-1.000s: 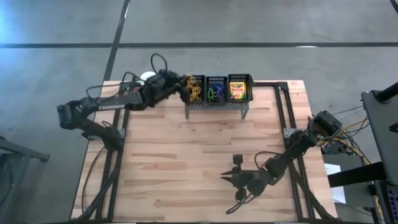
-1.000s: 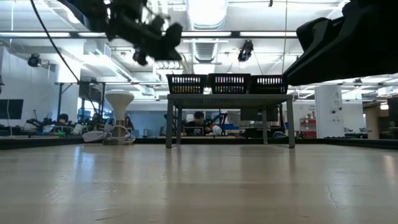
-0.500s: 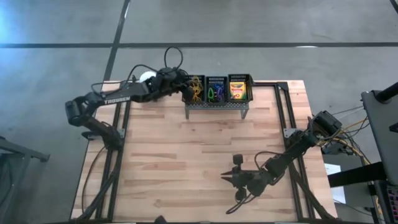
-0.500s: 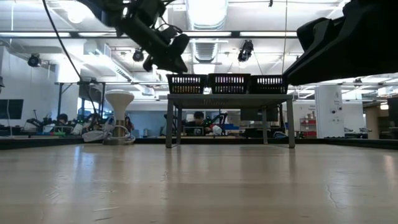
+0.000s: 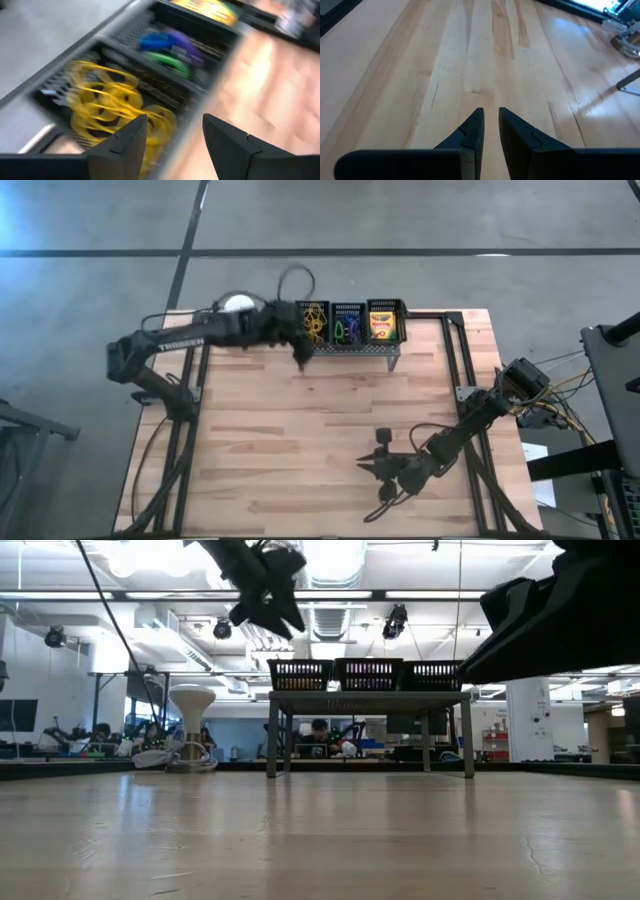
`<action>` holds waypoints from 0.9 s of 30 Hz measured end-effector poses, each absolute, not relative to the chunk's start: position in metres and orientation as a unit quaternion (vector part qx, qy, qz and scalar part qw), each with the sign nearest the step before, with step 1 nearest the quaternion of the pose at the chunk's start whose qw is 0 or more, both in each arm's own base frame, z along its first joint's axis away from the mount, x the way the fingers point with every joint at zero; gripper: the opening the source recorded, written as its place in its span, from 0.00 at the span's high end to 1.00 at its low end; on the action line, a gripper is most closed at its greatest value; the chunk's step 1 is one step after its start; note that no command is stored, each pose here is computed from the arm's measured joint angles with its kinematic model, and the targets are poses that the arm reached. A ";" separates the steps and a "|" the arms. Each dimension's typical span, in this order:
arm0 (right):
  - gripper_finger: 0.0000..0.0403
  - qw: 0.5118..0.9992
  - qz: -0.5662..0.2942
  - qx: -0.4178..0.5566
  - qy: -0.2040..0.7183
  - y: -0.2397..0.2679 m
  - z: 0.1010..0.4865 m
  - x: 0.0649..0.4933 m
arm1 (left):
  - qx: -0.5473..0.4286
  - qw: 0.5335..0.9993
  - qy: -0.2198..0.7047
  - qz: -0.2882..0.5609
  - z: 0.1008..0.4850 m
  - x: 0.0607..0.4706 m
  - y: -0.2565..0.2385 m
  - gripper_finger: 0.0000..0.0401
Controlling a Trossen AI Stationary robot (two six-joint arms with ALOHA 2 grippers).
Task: Pick & Place Office Desk Supplies
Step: Return To Home Position
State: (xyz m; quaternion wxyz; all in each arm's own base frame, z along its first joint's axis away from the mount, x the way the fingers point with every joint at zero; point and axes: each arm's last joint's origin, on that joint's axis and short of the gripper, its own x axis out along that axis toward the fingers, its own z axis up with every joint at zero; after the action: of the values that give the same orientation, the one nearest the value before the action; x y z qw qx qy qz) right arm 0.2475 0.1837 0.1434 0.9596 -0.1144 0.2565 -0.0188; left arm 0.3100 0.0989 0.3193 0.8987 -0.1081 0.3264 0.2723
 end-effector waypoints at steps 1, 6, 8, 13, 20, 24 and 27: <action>0.87 0.959 -0.020 -0.113 0.258 0.183 0.142 0.247 | -0.097 0.902 0.331 0.259 0.315 0.313 0.086 0.52; 0.87 0.957 -0.024 -0.109 0.267 0.182 0.136 0.245 | -0.029 0.919 0.331 0.211 0.273 0.322 0.008 0.57; 0.87 0.956 -0.025 -0.112 0.270 0.182 0.132 0.246 | -0.016 0.935 0.305 0.183 0.252 0.320 -0.025 0.58; 0.87 0.954 -0.023 -0.122 0.274 0.181 0.126 0.244 | -0.017 0.973 0.217 0.079 0.199 0.291 -0.090 0.59; 0.87 0.971 -0.045 -0.064 0.225 0.139 0.138 0.208 | -0.053 0.990 0.112 0.064 0.157 0.241 -0.106 0.59; 0.87 0.983 -0.014 -0.004 0.185 0.105 0.145 0.183 | -0.062 0.988 0.110 0.093 0.147 0.232 -0.096 0.59; 0.87 0.987 -0.006 0.019 0.158 0.081 0.152 0.169 | -0.068 0.986 0.109 0.107 0.146 0.233 -0.091 0.59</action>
State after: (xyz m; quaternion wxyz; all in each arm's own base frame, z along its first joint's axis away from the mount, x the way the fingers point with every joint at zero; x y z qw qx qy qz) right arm 0.1693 0.0807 0.1523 0.9873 0.0195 0.1578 -0.0062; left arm 0.2331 -0.0914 0.1461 0.9859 -0.0683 0.1091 0.1072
